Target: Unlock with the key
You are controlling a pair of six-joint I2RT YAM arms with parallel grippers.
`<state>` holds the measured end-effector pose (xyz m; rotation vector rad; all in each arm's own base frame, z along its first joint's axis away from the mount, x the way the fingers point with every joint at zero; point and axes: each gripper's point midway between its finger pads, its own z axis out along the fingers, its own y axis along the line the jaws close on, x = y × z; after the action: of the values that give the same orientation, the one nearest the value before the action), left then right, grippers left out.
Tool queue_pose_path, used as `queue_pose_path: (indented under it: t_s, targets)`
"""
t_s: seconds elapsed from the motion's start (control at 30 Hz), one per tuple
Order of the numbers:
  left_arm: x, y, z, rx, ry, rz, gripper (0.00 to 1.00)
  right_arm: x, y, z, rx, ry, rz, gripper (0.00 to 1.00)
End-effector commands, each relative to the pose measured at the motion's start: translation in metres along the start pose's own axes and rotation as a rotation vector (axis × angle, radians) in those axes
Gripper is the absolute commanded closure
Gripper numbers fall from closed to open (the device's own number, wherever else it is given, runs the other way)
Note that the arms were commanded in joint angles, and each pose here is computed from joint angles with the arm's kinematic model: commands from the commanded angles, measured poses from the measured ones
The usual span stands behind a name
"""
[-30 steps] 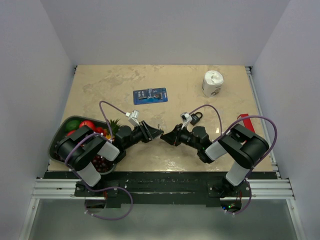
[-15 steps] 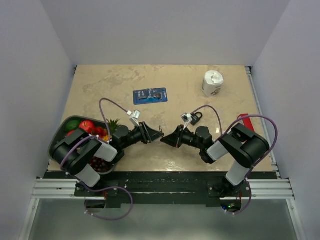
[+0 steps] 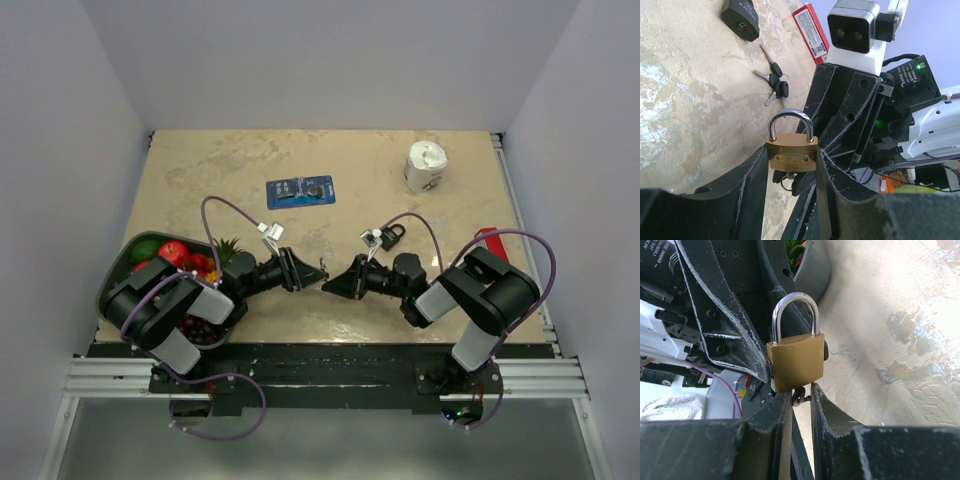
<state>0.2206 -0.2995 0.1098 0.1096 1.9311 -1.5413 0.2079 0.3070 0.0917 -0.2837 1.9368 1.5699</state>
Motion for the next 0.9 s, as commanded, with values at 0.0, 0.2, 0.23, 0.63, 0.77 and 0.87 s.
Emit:
queue_pose_path:
  t_s: [0.0,0.2,0.23,0.63,0.77,0.87]
  targets:
    - [0.008,-0.068,-0.01,0.287,0.063,0.165,1.0,-0.07,0.042,0.0,-0.132,-0.281,-0.191,1.0]
    - [-0.014,-0.033,0.002,0.022,-0.013,0.071,1.0,-0.068,0.03,-0.001,-0.057,-0.264,-0.227,0.87]
    - [-0.019,-0.029,0.004,-0.016,-0.036,0.064,1.0,-0.069,0.029,-0.002,-0.048,-0.267,-0.234,0.81]
    - [-0.039,-0.007,0.003,-0.228,-0.076,0.05,1.0,-0.066,0.016,-0.01,0.068,-0.241,-0.319,0.56]
    - [-0.042,-0.006,0.002,-0.248,-0.088,0.043,1.0,-0.07,0.012,-0.013,0.139,-0.213,-0.402,0.54]
    - [-0.045,-0.007,0.002,-0.254,-0.097,0.04,1.0,-0.067,0.01,-0.014,0.182,-0.175,-0.446,0.54]
